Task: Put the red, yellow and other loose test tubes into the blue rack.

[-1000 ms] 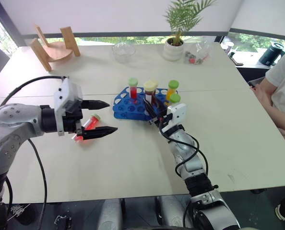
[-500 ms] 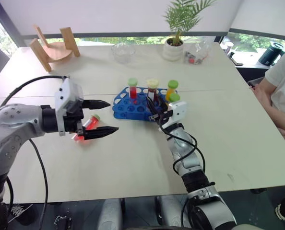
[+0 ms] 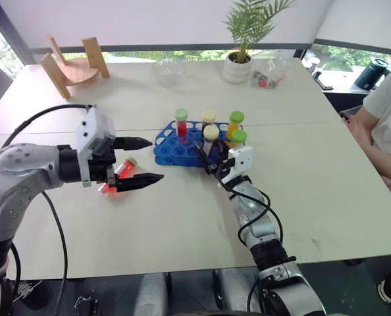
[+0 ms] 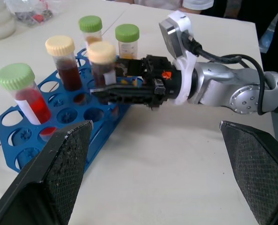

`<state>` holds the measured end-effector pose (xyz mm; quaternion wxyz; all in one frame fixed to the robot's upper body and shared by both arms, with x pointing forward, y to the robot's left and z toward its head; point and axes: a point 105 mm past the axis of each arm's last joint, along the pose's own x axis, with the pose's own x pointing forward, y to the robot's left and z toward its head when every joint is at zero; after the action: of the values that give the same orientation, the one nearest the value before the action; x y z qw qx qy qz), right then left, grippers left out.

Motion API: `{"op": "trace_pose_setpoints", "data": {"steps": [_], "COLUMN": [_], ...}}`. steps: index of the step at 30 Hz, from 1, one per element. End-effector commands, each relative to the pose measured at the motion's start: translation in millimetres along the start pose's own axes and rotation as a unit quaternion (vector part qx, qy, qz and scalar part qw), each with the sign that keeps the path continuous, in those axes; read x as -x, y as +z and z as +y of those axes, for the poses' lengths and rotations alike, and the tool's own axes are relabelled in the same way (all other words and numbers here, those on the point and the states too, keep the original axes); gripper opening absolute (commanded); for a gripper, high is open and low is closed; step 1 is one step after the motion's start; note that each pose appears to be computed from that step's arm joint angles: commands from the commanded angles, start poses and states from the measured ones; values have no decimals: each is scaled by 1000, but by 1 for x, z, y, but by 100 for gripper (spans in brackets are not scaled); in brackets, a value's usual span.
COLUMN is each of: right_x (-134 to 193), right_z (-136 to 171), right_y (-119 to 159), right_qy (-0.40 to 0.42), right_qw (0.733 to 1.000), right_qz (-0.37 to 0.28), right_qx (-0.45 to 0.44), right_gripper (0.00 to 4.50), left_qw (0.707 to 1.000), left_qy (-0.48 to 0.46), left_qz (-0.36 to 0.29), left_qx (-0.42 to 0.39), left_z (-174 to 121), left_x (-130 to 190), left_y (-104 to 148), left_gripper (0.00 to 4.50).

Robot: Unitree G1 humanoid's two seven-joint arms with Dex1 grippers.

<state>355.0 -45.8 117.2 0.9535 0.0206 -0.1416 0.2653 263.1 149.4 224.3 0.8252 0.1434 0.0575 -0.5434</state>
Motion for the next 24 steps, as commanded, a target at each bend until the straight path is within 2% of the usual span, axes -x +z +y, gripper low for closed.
{"op": "trace_pose_setpoints", "data": {"steps": [1,5,11,14,19,21,24], "right_x": [4,28,75,100,107,106,99], "right_z": [2,-4,-2,0,-6,-6,-5], "right_y": [15,23,51,82,125,133,142], "right_qy": [25,58,183,318,441,463,478], "right_qw": [999,997,977,932,861,845,835], "right_qz": [-7,34,105,155,199,203,197], "right_qx": [26,24,32,81,158,176,189], "right_gripper": [446,446,446,446,446,446,446], "left_qw": [1000,998,987,970,939,930,914], "left_qy": [15,47,118,166,175,169,169], "left_qz": [3,36,106,175,275,296,320], "left_qx": [-17,-20,-16,27,105,135,183], "left_z": [2,15,51,80,101,103,106], "left_x": [1,4,12,15,17,15,10], "left_y": [3,-7,-23,-39,-71,-79,-88], "left_gripper": [450,450,450,450,450,450,450]}}
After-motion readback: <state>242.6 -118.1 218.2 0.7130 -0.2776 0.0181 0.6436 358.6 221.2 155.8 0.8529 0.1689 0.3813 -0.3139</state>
